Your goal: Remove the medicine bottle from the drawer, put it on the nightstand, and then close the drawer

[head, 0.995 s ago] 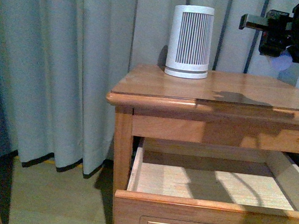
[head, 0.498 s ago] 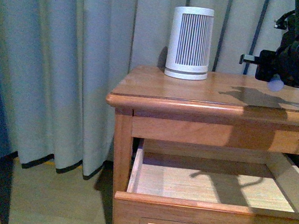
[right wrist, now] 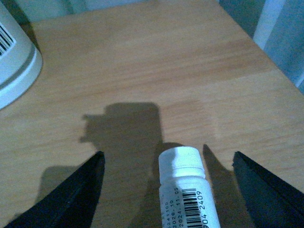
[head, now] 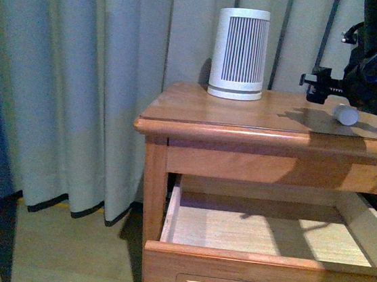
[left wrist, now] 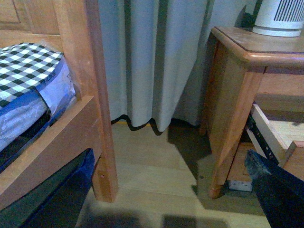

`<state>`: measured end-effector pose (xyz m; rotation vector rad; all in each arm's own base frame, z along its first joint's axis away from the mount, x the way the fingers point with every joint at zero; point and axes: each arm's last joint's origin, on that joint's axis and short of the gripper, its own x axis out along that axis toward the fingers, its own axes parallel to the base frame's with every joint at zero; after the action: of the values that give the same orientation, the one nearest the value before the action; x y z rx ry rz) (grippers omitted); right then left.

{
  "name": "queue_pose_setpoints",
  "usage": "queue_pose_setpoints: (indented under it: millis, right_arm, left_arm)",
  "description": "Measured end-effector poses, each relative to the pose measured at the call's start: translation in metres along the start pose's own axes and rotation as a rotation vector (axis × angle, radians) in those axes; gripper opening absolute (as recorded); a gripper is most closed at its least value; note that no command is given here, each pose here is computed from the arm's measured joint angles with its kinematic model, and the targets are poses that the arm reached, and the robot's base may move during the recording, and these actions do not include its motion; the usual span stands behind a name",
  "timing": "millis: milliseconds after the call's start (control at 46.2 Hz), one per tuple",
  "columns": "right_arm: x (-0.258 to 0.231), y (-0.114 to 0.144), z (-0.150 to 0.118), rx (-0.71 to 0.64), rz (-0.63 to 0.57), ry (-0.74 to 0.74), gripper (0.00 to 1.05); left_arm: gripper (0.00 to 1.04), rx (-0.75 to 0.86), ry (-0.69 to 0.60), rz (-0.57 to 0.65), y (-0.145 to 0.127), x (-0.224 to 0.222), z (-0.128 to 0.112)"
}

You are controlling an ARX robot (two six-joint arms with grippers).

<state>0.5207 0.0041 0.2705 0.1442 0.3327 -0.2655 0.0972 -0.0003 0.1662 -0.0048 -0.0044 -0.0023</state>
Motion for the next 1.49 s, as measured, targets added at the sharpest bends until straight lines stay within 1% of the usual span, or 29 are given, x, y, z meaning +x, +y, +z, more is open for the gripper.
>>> queue_pose_setpoints:
  millis: [108,260,346,411,476,519,562,584,627,649,692,714,757,800,844,930,973,1082,1233,1493]
  right_arm:
    - [-0.013,-0.003,0.008,0.014,0.009,-0.036,0.99]
    - [-0.053,-0.016,0.024,0.050,-0.009,-0.083,0.98]
    - [-0.089,-0.028,0.030,0.084,-0.012,-0.110,0.98]
    - [-0.134,-0.043,0.025,0.130,0.011,-0.171,0.98]
    - [-0.174,-0.056,0.005,0.149,0.042,-0.210,0.98]
    - [-0.202,-0.063,-0.019,0.146,0.069,-0.215,0.98]
    - [-0.226,-0.066,-0.050,0.129,0.092,-0.195,0.98]
    - [-0.232,-0.066,-0.058,0.123,0.102,-0.186,0.98]
    - [-0.249,-0.070,-0.090,0.097,0.115,-0.143,0.98]
    - [-0.254,-0.071,-0.102,0.088,0.119,-0.124,0.98]
    - [-0.263,-0.074,-0.124,0.073,0.129,-0.083,0.98]
    - [-0.265,-0.075,-0.130,0.068,0.130,-0.071,0.98]
    - [-0.272,-0.077,-0.151,0.051,0.122,-0.039,0.98]
    - [-0.276,-0.079,-0.169,0.030,0.107,-0.018,0.98]
    - [-0.279,-0.079,-0.193,-0.005,0.096,0.006,0.98]
    - [-0.278,-0.080,-0.220,-0.059,0.087,0.021,0.98]
    - [-0.275,-0.080,-0.228,-0.067,0.085,0.033,0.98]
    - [-0.262,-0.080,-0.239,-0.086,0.062,0.038,0.98]
    - [-0.227,-0.075,-0.256,-0.129,0.036,0.071,0.98]
    - [-0.166,-0.058,-0.258,-0.217,0.026,0.054,0.98]
  left_arm:
    - [0.98,0.000,0.000,0.000,0.000,0.000,0.000]
    - [0.98,0.000,0.000,0.000,0.000,0.000,0.000]
    - [0.98,0.000,0.000,0.000,0.000,0.000,0.000]
    - [0.98,0.000,0.000,0.000,0.000,0.000,0.000]
    - [0.98,0.000,0.000,0.000,0.000,0.000,0.000]
    - [0.98,0.000,0.000,0.000,0.000,0.000,0.000]
    - [0.98,0.000,0.000,0.000,0.000,0.000,0.000]
    - [0.98,0.000,0.000,0.000,0.000,0.000,0.000]
    - [0.98,0.000,0.000,0.000,0.000,0.000,0.000]
    - [0.98,0.000,0.000,0.000,0.000,0.000,0.000]
    - [0.98,0.000,0.000,0.000,0.000,0.000,0.000]
    - [0.98,0.000,0.000,0.000,0.000,0.000,0.000]
    - [0.98,0.000,0.000,0.000,0.000,0.000,0.000]
    - [0.98,0.000,0.000,0.000,0.000,0.000,0.000]
    - [0.98,0.000,0.000,0.000,0.000,0.000,0.000]
    - [0.98,0.000,0.000,0.000,0.000,0.000,0.000]
    - [0.98,0.000,0.000,0.000,0.000,0.000,0.000]
    - [0.98,0.000,0.000,0.000,0.000,0.000,0.000]
    - [0.98,0.000,0.000,0.000,0.000,0.000,0.000]
    - [0.98,0.000,0.000,0.000,0.000,0.000,0.000]
